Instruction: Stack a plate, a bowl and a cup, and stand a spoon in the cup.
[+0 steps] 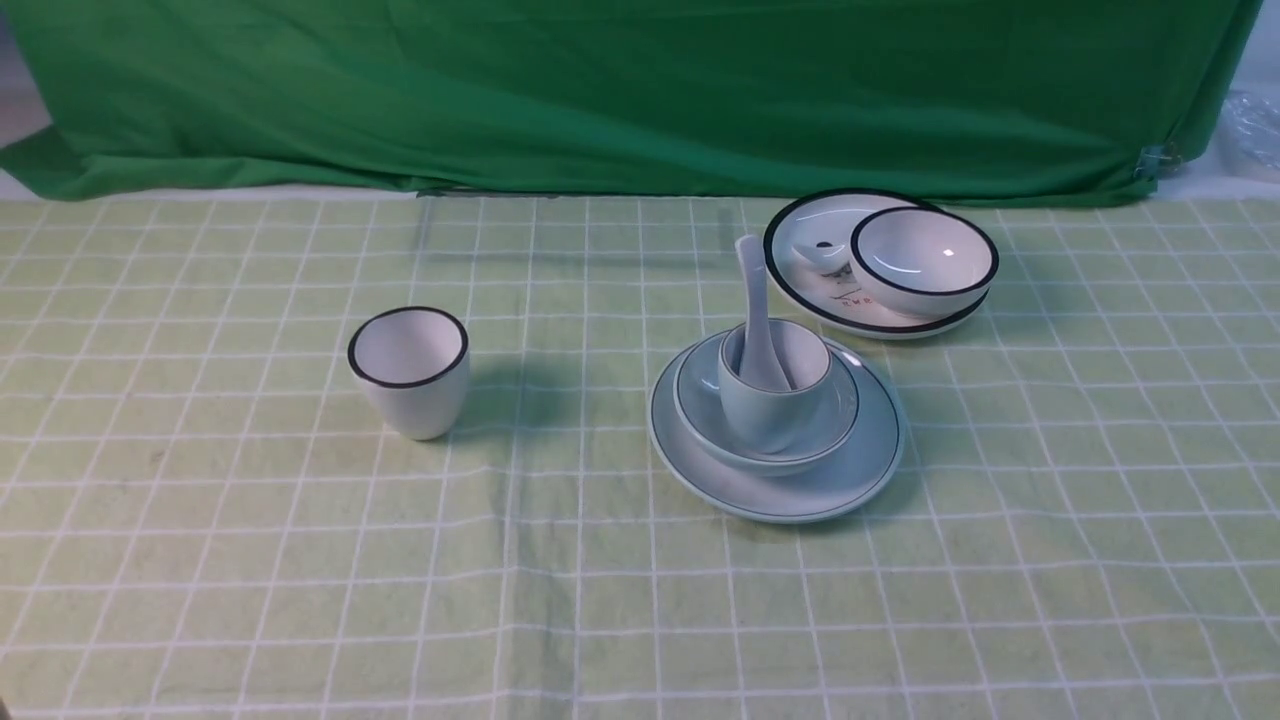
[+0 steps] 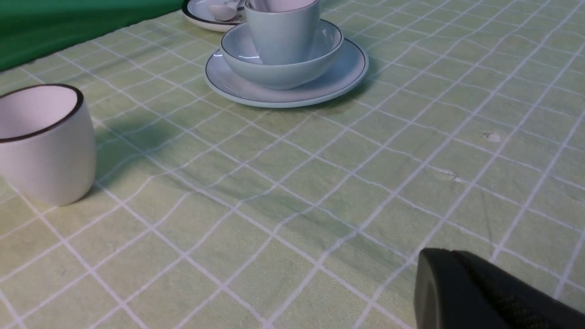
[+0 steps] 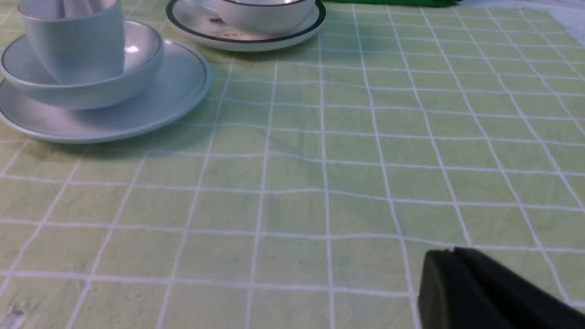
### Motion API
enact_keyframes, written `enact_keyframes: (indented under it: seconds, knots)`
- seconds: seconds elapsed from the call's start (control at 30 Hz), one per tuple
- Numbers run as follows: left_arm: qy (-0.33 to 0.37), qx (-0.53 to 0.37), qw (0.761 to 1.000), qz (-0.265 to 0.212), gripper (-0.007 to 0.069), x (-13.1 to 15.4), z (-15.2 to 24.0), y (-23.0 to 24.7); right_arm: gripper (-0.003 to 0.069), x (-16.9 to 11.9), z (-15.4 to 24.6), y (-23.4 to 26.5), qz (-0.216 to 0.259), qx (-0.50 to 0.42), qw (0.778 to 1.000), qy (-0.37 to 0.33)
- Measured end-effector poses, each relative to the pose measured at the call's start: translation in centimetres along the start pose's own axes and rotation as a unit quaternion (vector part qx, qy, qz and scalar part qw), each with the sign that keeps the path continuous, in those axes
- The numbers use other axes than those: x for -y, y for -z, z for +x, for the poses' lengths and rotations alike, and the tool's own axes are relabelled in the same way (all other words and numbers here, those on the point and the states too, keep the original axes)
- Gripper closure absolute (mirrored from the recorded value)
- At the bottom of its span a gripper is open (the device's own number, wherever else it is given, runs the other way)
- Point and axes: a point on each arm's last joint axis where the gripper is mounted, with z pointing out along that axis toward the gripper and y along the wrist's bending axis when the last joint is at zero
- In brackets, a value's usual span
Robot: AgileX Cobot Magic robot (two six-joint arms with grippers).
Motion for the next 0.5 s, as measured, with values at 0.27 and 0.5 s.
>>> enact_keyframes:
  seconds: [0.27,0.5]
  knots:
    - [-0.006,0.003,1.000,-0.001,0.0623,0.0,-0.1,0.0,0.0591,0.0,0.0,0.0,0.000,0.000,1.000,0.000]
    - [-0.019,0.104,0.993,-0.056,0.0623,-0.8,-1.9,0.3,0.0570,0.0,0.0,0.0,0.000,0.000,1.000,0.000]
